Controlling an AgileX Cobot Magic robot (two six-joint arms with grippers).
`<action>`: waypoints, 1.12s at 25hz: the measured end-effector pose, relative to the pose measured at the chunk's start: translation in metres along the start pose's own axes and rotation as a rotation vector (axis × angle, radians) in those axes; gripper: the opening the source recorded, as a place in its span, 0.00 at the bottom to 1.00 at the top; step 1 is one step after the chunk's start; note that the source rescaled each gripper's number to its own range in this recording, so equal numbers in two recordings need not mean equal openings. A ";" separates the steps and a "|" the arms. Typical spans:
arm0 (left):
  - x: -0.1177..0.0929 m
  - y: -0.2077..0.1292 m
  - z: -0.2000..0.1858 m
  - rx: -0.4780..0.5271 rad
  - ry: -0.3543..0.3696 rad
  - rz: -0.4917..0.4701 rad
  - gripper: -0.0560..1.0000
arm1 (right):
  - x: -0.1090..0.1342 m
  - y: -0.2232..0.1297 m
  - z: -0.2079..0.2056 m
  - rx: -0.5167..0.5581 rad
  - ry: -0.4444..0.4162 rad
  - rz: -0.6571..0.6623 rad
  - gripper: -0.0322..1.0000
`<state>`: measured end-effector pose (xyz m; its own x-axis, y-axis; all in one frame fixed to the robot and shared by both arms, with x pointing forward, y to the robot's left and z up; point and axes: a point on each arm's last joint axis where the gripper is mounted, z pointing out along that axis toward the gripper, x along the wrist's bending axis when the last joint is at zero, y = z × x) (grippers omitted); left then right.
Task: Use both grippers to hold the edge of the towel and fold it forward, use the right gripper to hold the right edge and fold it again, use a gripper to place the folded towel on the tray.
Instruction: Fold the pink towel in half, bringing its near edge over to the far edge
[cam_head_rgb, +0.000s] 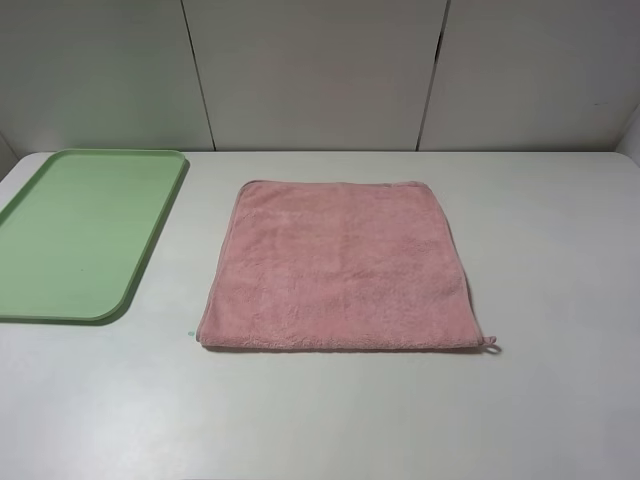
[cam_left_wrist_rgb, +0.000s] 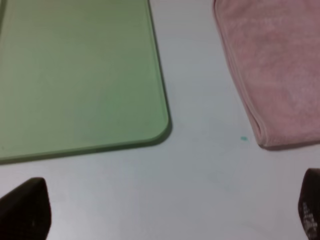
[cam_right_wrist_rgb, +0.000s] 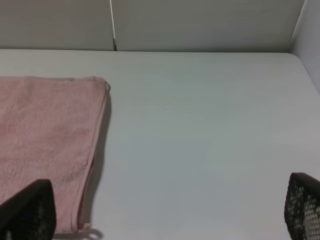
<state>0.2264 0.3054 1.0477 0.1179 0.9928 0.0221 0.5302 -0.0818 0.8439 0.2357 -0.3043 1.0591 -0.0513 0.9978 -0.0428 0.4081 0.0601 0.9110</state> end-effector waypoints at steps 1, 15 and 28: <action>0.000 0.002 -0.002 -0.003 0.000 0.000 0.99 | 0.000 0.002 0.001 0.008 0.000 -0.002 1.00; -0.001 0.056 0.004 0.126 -0.051 0.069 0.99 | 0.005 0.055 0.036 0.185 0.082 -0.073 1.00; -0.027 0.107 0.034 0.271 -0.285 0.340 0.99 | 0.029 0.087 0.065 0.276 0.257 -0.293 1.00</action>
<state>0.3084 0.2673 1.1188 0.5255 0.8458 0.0920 0.6159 -0.4527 0.6448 0.3286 -0.2686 1.1107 -0.4099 0.9002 -0.1471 0.5679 0.3781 0.7311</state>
